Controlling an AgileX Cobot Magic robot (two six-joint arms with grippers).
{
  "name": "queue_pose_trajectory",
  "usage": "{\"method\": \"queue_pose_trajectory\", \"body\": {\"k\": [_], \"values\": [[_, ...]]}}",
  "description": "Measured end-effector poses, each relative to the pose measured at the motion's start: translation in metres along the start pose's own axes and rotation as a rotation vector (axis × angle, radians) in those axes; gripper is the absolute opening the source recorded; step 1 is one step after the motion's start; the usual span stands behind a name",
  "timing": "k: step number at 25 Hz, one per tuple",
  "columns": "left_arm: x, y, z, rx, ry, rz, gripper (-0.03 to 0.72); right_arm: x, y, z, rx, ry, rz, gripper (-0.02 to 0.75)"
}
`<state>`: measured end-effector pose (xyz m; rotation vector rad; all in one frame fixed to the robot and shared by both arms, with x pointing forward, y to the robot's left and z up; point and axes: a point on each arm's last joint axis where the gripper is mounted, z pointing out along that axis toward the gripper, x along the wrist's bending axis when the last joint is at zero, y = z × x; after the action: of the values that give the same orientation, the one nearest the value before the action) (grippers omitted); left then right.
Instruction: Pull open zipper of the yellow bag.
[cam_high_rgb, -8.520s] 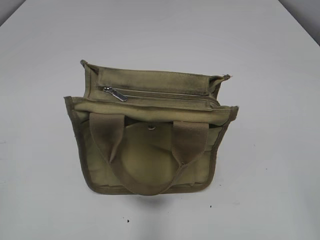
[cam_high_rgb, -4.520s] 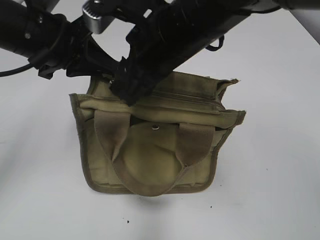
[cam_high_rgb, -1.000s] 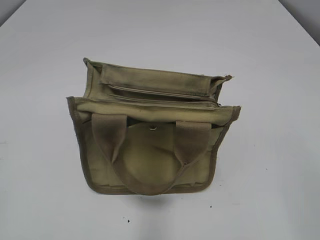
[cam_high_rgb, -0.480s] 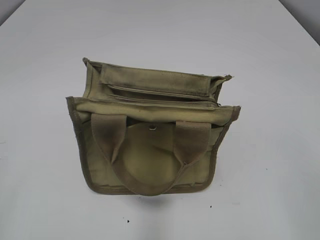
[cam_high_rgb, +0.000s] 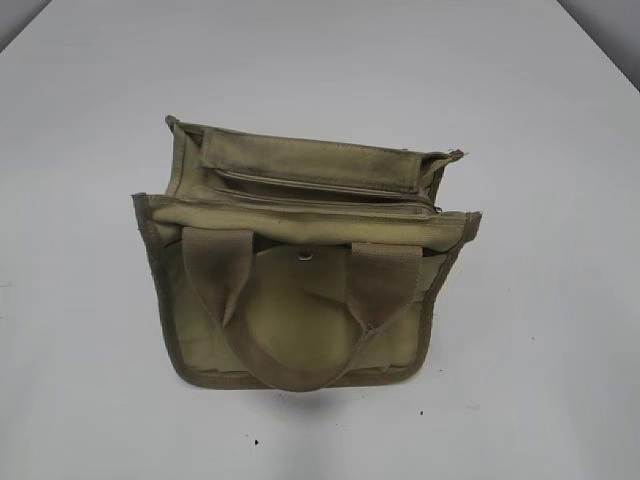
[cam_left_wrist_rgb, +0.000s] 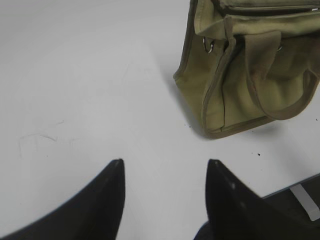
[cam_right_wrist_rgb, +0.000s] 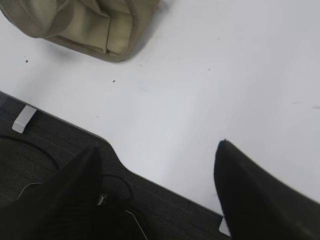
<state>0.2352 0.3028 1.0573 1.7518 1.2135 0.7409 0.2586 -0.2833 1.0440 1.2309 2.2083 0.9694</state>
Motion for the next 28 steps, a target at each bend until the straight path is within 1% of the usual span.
{"method": "queue_pose_trajectory", "body": {"k": [3,5,6,10,13,16,19,28], "values": [[0.0,0.0,0.0,0.0,0.003,-0.002,0.384,0.0,0.0,0.0,-0.001,-0.013,0.017,0.541],[-0.001,0.0,0.0,0.0,0.025,-0.018,0.371,-0.002,0.0,0.0,0.0,-0.059,0.065,0.541],[-0.001,0.0,0.0,0.0,0.047,-0.029,0.365,-0.003,0.0,0.0,0.0,-0.092,0.096,0.541],[-0.002,-0.001,-0.001,-0.008,0.193,-0.103,0.34,-0.003,-0.003,-0.005,-0.043,-0.204,0.188,0.541],[-0.003,-0.002,-0.003,-0.024,0.279,-0.139,0.322,0.0,-0.007,-0.011,-0.099,-0.261,0.219,0.541],[-0.003,-0.002,-0.003,-0.024,0.291,-0.15,0.309,0.004,-0.011,-0.016,-0.154,-0.303,0.241,0.541],[-0.003,-0.002,-0.003,-0.025,0.29,-0.15,0.296,0.007,-0.014,-0.02,-0.197,-0.327,0.248,0.541],[-0.003,-0.002,-0.003,-0.025,0.29,-0.15,0.29,0.008,-0.014,-0.02,-0.207,-0.322,0.253,0.541]]}}
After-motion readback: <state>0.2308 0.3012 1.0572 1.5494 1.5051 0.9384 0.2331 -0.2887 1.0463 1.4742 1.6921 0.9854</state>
